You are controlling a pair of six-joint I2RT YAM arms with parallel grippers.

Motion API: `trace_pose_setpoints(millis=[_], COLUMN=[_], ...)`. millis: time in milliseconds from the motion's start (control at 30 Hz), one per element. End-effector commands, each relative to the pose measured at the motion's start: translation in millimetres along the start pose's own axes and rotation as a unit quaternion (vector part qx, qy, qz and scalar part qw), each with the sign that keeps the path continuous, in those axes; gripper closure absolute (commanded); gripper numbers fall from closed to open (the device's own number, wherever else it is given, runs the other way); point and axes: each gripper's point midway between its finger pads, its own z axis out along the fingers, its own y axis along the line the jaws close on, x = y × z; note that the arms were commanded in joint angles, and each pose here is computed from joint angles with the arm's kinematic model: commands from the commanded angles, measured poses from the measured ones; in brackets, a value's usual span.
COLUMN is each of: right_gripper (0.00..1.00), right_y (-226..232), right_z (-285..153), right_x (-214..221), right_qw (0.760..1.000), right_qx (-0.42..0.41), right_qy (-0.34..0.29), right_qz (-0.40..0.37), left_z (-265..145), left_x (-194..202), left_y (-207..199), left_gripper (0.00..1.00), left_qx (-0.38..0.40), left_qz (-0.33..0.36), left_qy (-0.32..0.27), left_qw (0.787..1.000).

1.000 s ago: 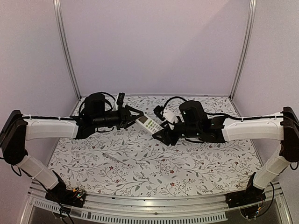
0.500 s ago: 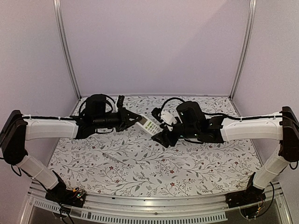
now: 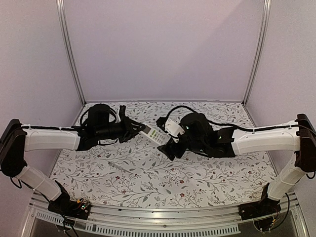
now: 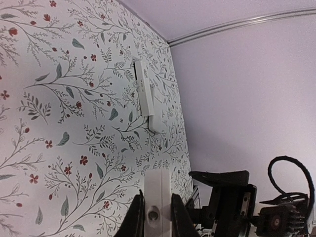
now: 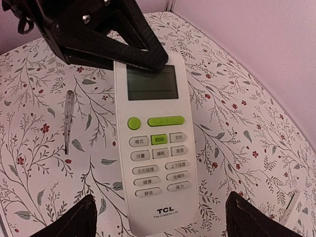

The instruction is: Unload the batteries from the remote control

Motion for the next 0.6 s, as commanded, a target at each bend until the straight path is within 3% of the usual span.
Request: trace_pose_setpoints(millis=[0, 567], right_gripper=[0.12, 0.38], right_y=[3, 4], right_z=[10, 39], right_x=[-3, 17], right_qw=[0.999, 0.991], right_qx=[0.034, 0.123], right_qy=[0.004, 0.039], right_qz=[-0.004, -0.045], left_z=[-8, -16], left_x=[-7, -5], left_y=[-4, 0], left_gripper=[1.0, 1.0], left_qx=[0.021, 0.023], left_qz=[-0.026, -0.052], left_qy=[-0.021, -0.025], left_qw=[0.999, 0.998])
